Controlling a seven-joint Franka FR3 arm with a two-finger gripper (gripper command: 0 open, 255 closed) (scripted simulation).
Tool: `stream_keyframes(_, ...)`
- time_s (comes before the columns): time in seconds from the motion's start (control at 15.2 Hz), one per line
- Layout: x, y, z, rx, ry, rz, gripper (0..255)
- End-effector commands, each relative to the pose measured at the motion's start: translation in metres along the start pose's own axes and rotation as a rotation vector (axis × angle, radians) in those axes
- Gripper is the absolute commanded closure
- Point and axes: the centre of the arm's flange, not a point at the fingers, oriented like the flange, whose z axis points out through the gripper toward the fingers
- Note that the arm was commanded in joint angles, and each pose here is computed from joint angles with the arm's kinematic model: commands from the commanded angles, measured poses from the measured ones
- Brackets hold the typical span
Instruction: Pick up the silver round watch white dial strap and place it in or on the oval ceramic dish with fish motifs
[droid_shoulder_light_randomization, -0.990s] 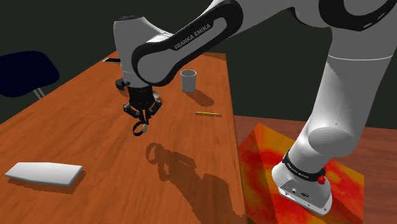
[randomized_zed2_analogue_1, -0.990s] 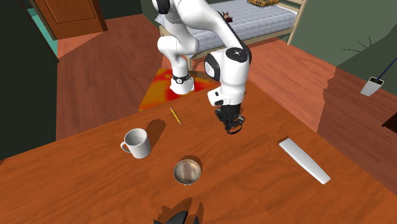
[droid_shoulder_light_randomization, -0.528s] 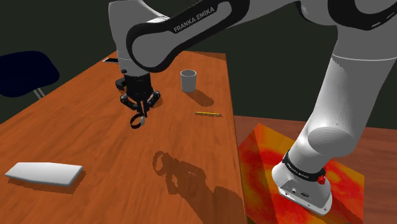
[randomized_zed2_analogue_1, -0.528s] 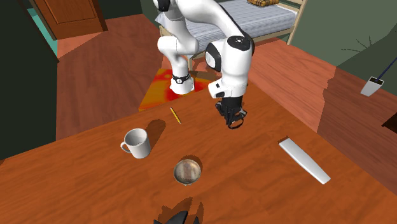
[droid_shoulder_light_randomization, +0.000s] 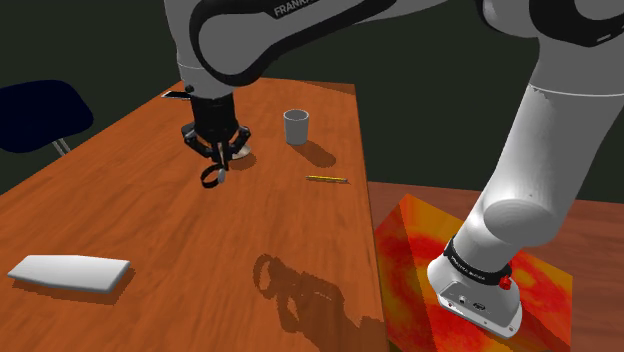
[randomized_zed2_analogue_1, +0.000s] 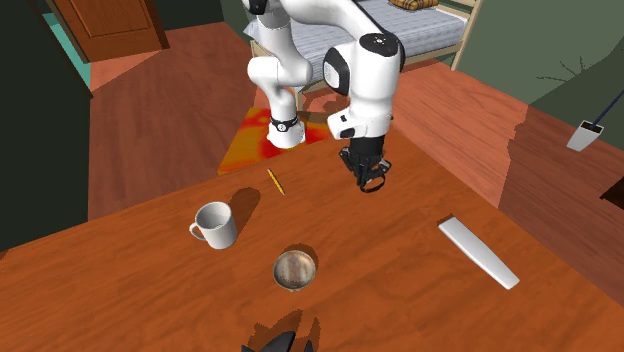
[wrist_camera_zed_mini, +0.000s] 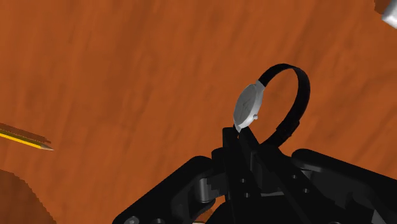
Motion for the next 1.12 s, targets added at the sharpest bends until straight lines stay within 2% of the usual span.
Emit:
stream_keyframes(0.0, 0.013, 0.003, -0.005, 0.000, 0.000, 0.000, 255)
stream_keyframes(1.06, 0.216, 0.058, -0.018, 0.000, 0.000, 0.000, 255)
